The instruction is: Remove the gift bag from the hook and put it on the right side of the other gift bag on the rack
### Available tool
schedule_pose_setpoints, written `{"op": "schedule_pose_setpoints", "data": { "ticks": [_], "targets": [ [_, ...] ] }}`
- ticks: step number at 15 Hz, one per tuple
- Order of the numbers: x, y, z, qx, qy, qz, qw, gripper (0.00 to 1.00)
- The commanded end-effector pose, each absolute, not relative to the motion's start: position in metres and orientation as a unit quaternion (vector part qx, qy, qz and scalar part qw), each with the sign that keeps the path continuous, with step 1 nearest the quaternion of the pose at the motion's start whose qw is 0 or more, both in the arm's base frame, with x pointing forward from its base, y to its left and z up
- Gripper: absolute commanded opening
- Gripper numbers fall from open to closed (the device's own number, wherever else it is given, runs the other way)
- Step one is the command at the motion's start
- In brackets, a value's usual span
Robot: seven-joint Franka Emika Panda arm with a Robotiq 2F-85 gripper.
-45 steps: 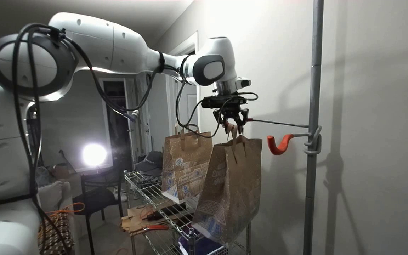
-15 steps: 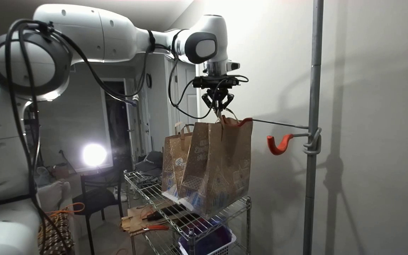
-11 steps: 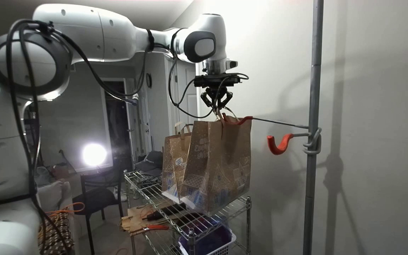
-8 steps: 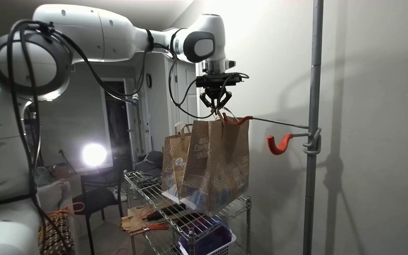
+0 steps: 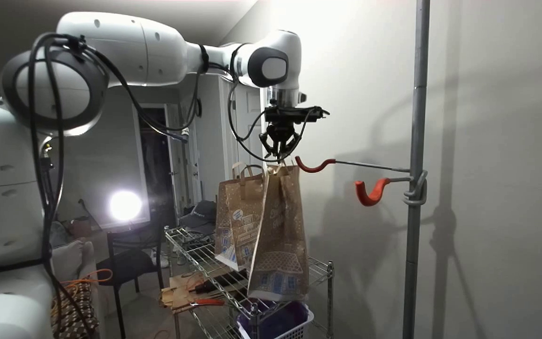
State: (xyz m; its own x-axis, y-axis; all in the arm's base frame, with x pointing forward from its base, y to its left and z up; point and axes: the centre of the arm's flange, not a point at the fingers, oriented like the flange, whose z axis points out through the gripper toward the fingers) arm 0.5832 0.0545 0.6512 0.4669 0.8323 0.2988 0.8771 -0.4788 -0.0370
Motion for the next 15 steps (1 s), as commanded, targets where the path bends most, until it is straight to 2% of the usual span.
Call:
{"op": "schedule_pose_setpoints", "data": {
  "ticks": [1, 9, 15],
  "targets": [
    [0.591, 0.058, 0.653, -0.834, -0.536, -0.097, 0.084, 0.01],
    [0.602, 0.074, 0.657, -0.852, -0.505, -0.103, 0.09, 0.01],
    [0.605, 0.097, 0.663, -0.924, -0.363, -0.095, 0.075, 0.01]
  ]
}}
